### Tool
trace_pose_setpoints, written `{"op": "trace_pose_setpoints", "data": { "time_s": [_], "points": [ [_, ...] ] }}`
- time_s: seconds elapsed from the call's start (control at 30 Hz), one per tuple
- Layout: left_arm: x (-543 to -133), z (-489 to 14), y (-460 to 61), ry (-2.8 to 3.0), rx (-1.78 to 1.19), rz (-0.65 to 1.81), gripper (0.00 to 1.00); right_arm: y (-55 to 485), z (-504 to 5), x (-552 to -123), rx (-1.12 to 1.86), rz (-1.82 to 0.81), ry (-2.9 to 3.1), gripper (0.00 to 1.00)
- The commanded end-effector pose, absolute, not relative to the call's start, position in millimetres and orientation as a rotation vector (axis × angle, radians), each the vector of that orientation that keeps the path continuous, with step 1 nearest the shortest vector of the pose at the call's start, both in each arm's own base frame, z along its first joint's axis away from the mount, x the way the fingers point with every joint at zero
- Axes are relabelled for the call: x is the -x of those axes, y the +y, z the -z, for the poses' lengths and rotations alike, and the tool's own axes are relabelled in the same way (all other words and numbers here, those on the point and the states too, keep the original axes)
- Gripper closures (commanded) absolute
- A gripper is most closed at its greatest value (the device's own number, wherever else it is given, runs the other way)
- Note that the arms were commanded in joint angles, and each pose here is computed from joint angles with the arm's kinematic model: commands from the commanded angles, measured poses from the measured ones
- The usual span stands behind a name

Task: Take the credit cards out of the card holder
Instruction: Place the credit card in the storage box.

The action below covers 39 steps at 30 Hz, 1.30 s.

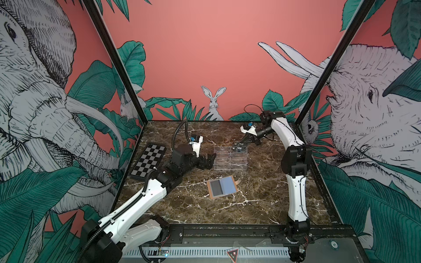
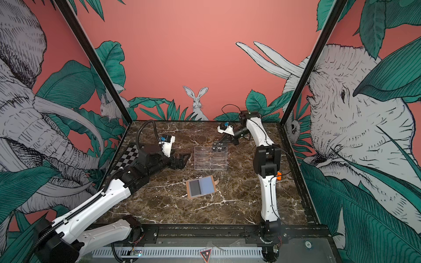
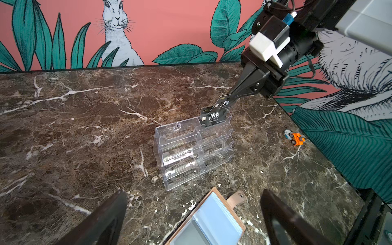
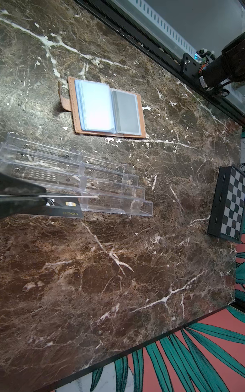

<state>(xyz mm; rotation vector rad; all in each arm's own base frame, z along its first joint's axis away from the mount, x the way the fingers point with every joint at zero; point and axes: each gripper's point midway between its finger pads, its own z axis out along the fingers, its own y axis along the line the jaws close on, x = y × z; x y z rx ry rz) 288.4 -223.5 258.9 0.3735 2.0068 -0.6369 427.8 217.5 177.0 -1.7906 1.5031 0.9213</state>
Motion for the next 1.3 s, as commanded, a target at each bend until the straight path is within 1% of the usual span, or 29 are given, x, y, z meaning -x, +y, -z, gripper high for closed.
{"op": "trace_pose_setpoints", "data": {
  "time_s": [0.0, 0.63, 1.27],
  "points": [
    [-288, -277, -222, 1.954, -0.373, 0.645, 0.01, 220, -174, -427, 1.776, -0.952, 1.548, 1.00],
    [-285, -269, -221, 1.963, -0.365, 0.657, 0.01, 224, -152, -437, 1.773, -0.931, 1.651, 1.00],
    [-283, -264, -223, 1.980, -0.367, 0.671, 0.01, 230, -139, -436, 1.786, -0.928, 1.710, 1.00]
  ]
}}
